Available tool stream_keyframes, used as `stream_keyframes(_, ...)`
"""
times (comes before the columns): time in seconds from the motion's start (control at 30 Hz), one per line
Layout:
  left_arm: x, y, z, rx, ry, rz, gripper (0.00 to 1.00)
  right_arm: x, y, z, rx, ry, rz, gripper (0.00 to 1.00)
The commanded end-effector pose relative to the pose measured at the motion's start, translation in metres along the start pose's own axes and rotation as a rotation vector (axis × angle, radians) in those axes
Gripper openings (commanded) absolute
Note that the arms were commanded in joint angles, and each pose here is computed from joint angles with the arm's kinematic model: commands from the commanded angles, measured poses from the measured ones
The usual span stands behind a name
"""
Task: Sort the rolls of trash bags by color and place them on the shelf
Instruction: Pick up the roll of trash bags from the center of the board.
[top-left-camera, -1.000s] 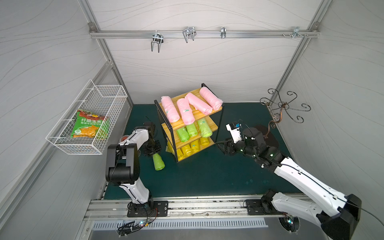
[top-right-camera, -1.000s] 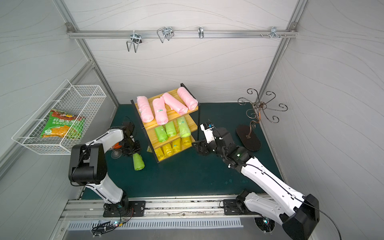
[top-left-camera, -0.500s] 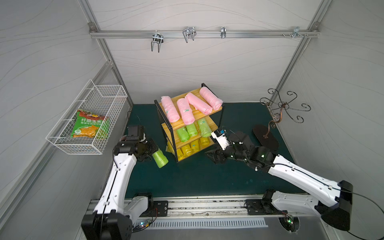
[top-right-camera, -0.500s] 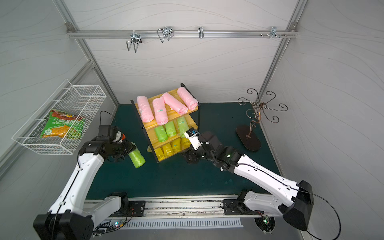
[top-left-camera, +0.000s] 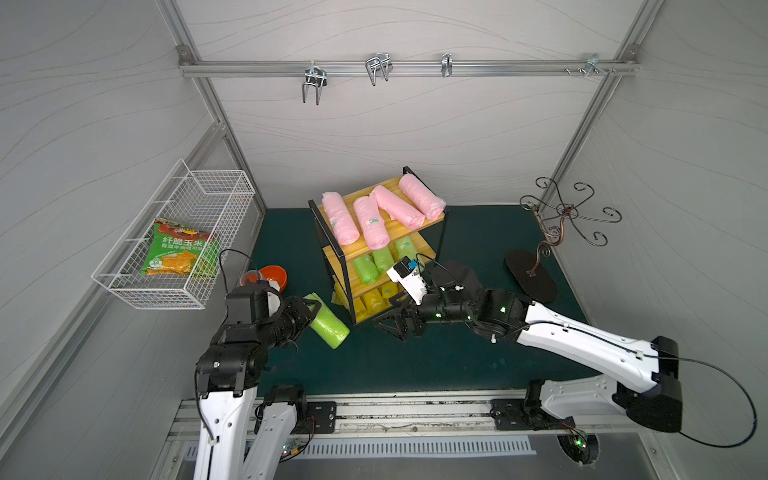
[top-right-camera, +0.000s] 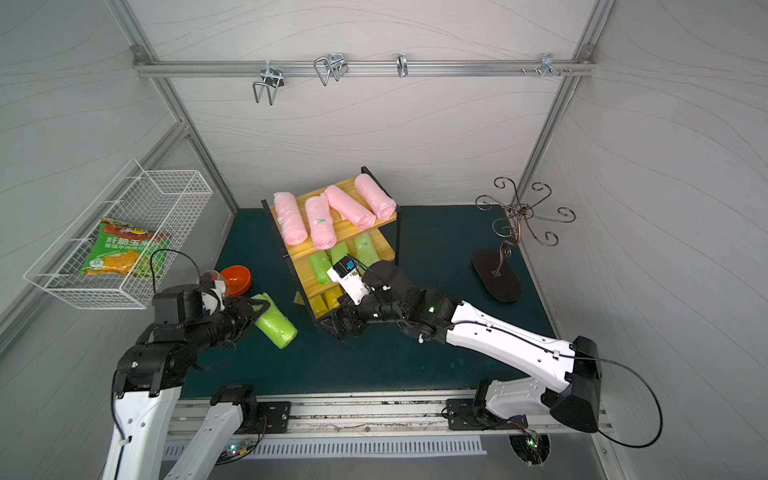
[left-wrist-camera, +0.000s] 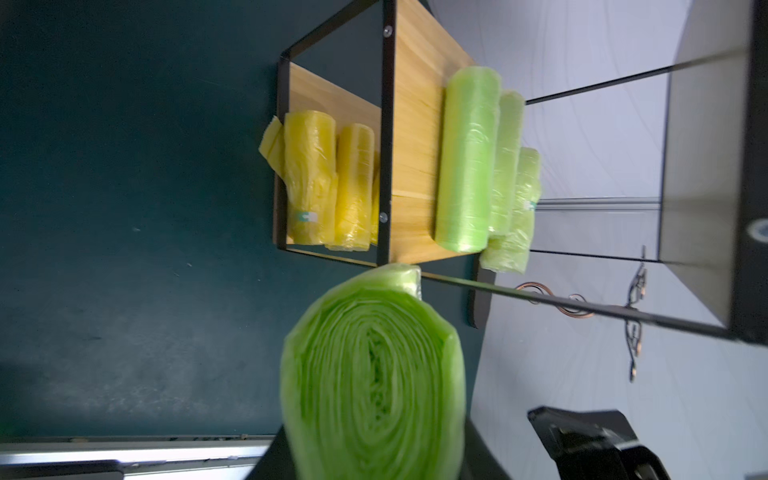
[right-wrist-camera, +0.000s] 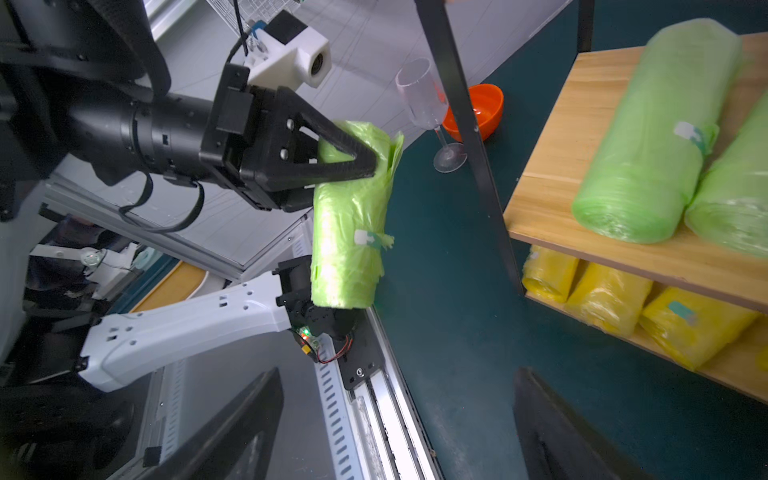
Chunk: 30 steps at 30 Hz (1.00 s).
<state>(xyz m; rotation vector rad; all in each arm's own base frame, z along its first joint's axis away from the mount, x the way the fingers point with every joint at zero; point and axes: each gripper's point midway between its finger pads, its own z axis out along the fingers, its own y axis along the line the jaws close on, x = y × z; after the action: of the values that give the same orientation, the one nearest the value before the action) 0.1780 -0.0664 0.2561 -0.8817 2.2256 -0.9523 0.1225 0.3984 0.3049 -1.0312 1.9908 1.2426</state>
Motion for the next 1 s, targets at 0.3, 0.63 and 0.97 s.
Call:
stream_keyframes(0.3,0.008,-0.050,-0.023,0.281,0.008,-0.077,0.00,-0.011,0.029,0.028,-0.189,0.038,0.095,0.98)
stream_keyframes(0.63,0.007,-0.056,-0.023,0.314,0.010,-0.082,0.00,-0.001,0.039,0.055,-0.309,0.097,0.215,0.93)
stream_keyframes(0.97,0.006,-0.054,-0.021,0.317,0.004,-0.087,0.00,0.006,0.050,0.062,-0.373,0.126,0.246,0.85)
